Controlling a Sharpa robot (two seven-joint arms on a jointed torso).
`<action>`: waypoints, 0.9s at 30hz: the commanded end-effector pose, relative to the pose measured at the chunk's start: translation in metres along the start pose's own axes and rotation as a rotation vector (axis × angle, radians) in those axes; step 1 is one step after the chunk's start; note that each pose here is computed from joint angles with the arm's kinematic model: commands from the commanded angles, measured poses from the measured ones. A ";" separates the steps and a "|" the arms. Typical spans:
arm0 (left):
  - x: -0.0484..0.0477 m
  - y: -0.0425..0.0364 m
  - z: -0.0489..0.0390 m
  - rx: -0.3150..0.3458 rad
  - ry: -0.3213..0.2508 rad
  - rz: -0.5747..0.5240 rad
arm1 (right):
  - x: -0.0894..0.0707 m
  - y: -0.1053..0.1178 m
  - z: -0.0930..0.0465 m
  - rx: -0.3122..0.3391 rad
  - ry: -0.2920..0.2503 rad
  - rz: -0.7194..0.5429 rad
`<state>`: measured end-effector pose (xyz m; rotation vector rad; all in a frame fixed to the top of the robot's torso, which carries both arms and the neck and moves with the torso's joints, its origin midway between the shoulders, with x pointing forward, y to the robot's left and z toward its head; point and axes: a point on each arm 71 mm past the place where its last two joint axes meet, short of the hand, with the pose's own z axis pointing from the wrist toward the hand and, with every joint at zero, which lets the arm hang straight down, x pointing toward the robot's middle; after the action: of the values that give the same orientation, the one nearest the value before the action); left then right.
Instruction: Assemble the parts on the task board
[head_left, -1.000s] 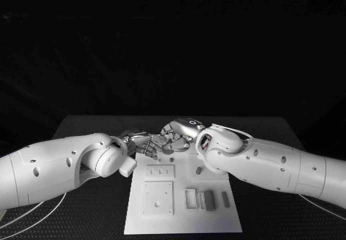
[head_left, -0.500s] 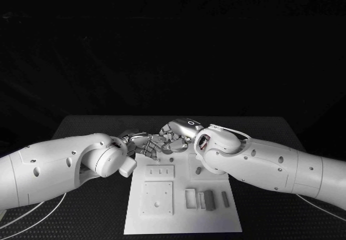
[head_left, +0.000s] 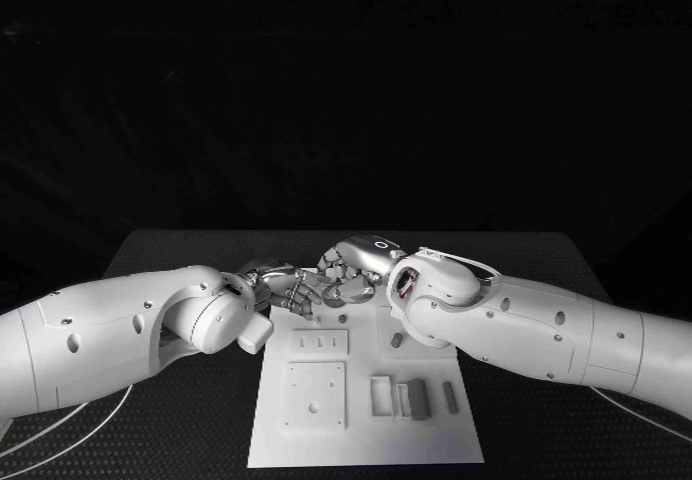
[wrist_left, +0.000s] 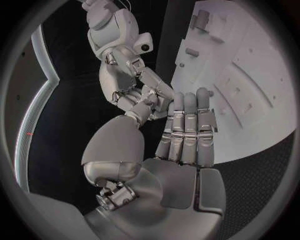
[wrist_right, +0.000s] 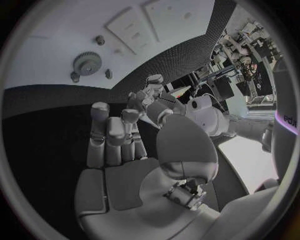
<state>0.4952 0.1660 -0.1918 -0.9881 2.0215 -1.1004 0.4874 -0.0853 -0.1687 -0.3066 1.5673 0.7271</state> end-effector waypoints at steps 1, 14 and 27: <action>0.0027 -0.0044 0.0002 0.025 0.005 0.012 | 0.004 0.002 0.000 -0.008 0.029 0.005; 0.0028 -0.0041 -0.0001 0.023 0.007 0.015 | 0.005 0.000 0.000 -0.002 0.031 0.003; 0.0023 -0.0043 -0.0010 0.034 0.016 0.015 | 0.006 -0.002 0.001 0.005 0.033 0.002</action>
<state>0.4946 0.1662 -0.1920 -0.9778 2.0248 -1.0971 0.4896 -0.0864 -0.1713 -0.2981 1.5769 0.7239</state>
